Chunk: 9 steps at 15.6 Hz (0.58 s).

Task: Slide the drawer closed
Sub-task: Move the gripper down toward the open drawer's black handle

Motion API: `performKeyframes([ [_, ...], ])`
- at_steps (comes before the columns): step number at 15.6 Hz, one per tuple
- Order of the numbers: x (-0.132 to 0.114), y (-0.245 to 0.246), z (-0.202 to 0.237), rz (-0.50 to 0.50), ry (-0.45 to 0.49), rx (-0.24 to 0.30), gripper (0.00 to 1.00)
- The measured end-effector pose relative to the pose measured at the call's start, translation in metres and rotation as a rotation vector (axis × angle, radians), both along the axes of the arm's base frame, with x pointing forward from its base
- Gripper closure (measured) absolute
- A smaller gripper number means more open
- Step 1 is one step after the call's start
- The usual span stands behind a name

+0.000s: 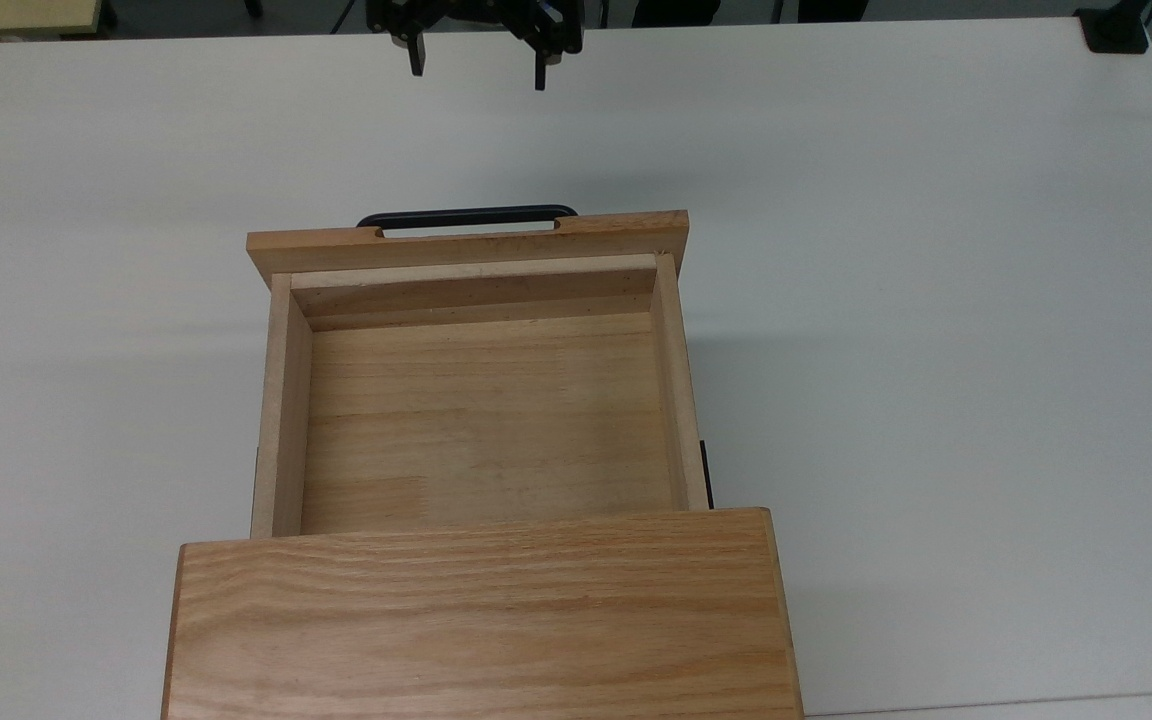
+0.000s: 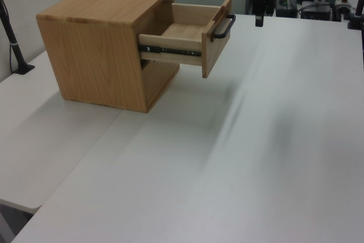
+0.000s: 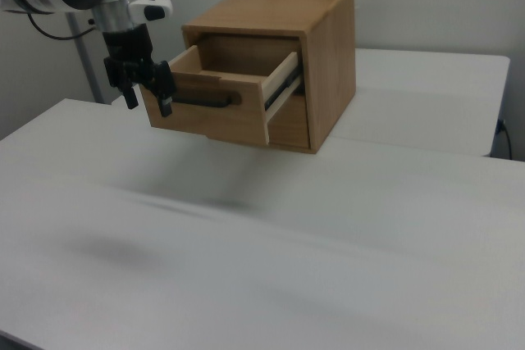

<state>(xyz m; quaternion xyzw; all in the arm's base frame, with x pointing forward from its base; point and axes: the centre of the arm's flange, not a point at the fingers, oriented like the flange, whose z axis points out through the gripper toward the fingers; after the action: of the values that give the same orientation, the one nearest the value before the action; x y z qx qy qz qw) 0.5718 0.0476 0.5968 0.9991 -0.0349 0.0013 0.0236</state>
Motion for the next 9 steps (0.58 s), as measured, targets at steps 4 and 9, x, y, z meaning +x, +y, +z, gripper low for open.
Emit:
performKeyframes([
  [4,0.0,0.0,0.0,0.006,0.0,0.0,0.22],
  [9,0.0002,0.0001,-0.0004,0.048,0.003,0.0,0.75],
])
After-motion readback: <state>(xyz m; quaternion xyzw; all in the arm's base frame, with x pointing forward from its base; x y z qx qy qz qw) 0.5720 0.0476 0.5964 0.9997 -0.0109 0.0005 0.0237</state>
